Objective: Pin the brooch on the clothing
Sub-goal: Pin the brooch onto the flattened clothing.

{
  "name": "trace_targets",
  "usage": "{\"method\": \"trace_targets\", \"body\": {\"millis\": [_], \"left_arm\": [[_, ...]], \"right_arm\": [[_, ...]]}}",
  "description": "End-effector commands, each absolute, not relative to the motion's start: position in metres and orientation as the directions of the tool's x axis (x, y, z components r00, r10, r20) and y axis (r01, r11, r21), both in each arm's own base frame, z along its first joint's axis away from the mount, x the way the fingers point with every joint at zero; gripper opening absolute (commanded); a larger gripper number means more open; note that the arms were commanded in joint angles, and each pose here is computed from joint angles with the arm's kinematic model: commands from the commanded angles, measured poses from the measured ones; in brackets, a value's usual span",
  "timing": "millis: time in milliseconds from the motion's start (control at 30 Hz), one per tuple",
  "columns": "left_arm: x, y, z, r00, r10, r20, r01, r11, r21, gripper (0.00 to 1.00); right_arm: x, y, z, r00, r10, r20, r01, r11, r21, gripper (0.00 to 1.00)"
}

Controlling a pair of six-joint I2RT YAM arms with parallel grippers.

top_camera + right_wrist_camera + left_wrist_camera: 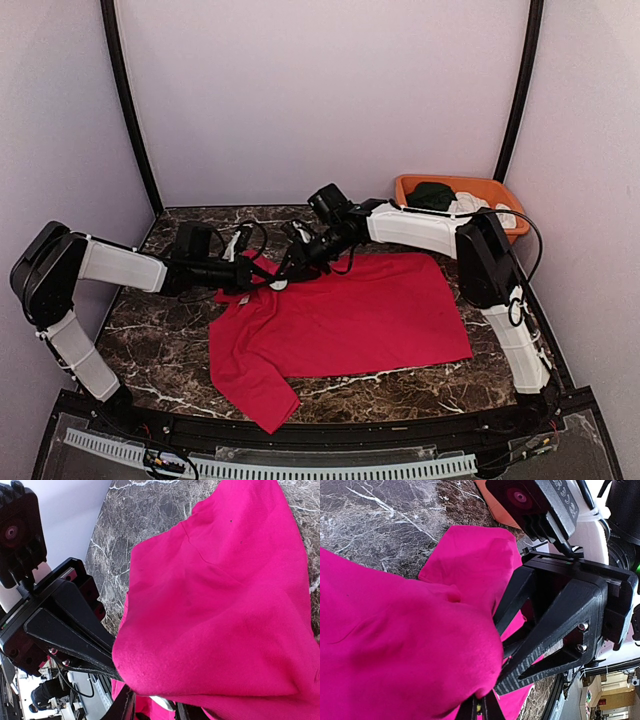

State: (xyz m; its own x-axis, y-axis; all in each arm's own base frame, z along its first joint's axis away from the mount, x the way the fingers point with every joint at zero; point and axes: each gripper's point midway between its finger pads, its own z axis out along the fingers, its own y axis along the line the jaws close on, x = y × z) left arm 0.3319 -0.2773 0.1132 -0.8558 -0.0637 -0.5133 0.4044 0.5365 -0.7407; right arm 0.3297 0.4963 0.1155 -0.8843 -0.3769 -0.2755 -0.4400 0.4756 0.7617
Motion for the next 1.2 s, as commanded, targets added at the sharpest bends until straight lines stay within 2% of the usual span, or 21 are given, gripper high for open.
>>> {"method": "trace_targets", "body": {"millis": [0,433,667,900,1167], "left_arm": [[0.330,-0.282,0.140,-0.817,-0.053,-0.574,0.469,0.517,-0.716,0.01],[0.329,-0.282,0.138,-0.817,-0.054,-0.574,0.465,0.526,-0.712,0.01],[0.328,-0.281,0.139,-0.814,-0.055,-0.578,0.468,0.526,-0.710,0.01],[0.327,-0.285,0.145,-0.808,-0.068,-0.585,0.483,0.492,-0.724,0.01],[0.326,-0.285,0.146,-0.808,-0.069,-0.585,0.485,0.487,-0.727,0.01]], "right_arm": [[0.338,0.493,0.094,-0.891,-0.361,-0.276,-0.443,0.554,0.704,0.25],[0.333,0.496,0.088,-0.880,-0.381,-0.285,-0.467,0.586,0.662,0.26],[0.330,0.499,0.086,-0.877,-0.390,-0.281,-0.471,0.580,0.665,0.20],[0.324,0.503,0.084,-0.876,-0.398,-0.271,-0.462,0.536,0.706,0.18],[0.321,0.506,0.094,-0.877,-0.398,-0.268,-0.452,0.501,0.738,0.25]]}}
